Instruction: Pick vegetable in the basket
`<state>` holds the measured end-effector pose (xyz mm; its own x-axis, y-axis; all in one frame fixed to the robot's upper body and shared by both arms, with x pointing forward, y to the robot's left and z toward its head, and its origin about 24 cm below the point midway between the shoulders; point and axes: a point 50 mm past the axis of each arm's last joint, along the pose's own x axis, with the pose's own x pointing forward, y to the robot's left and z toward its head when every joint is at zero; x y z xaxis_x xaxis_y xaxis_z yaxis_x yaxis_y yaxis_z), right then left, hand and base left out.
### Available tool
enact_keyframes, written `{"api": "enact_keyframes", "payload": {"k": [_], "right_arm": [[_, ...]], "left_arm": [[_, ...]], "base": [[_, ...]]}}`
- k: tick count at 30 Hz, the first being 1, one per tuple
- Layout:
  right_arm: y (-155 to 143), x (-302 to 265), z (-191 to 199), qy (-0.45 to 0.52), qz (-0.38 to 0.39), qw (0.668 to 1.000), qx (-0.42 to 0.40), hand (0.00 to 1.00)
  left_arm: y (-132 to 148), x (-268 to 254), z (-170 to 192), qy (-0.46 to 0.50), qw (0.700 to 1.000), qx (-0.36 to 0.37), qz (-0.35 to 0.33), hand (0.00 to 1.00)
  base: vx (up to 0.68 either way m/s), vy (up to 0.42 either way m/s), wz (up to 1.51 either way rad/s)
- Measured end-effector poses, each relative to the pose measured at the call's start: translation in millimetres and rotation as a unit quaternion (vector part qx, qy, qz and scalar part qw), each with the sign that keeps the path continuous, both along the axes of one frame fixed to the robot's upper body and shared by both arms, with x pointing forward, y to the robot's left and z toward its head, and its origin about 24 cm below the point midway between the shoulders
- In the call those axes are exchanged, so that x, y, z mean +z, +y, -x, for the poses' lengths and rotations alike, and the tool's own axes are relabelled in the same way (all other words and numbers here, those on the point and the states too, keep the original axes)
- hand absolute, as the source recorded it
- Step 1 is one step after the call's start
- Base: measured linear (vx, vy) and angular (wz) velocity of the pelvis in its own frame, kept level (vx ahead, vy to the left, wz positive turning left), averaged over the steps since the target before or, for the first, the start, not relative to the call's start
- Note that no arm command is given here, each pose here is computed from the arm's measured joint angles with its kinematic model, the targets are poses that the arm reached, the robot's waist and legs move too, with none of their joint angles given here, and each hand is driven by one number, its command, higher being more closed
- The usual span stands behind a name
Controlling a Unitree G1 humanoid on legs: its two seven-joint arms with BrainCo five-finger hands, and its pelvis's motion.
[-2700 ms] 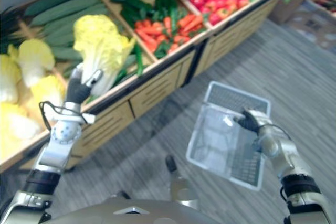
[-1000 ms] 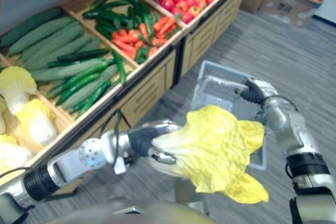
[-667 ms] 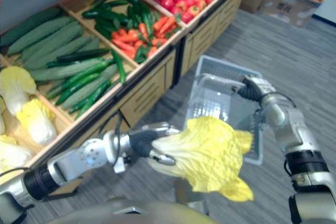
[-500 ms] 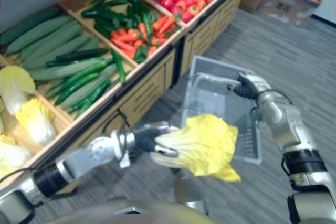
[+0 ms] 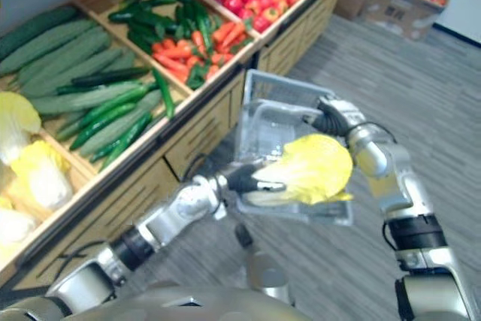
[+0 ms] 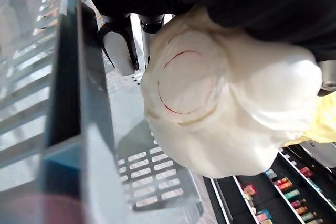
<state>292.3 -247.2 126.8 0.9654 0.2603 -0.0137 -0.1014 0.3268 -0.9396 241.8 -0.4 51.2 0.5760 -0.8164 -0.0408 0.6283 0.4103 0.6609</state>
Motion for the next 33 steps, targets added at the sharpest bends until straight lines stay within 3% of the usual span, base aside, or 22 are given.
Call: {"api": "enact_keyframes", "payload": {"k": [18, 19, 25, 33], "right_arm": [[2.1, -9.3, 2.8, 0.026, -0.016, 1.000, 0.000, 1.00], [2.7, -9.9, 2.8, 0.029, -0.016, 0.999, 0.002, 1.00], [9.7, -19.0, 4.8, 0.049, -0.021, 0.998, 0.014, 1.00], [10.4, -25.8, 11.2, 0.064, -0.022, 0.998, 0.018, 1.00]], "left_arm": [[-16.0, -10.5, -24.4, -0.026, 0.995, 0.068, -0.066, 1.00], [-15.9, -11.6, -24.7, -0.029, 0.995, 0.069, -0.072, 0.00], [-14.0, -20.5, -31.3, -0.032, 0.989, 0.089, -0.115, 0.00], [-13.6, -22.3, -32.8, -0.031, 0.988, 0.090, -0.122, 0.00]], "base": [[0.01, 0.031, 0.00], [0.00, 0.000, 0.00], [0.00, 0.000, 0.00], [0.00, 0.000, 0.00]]}}
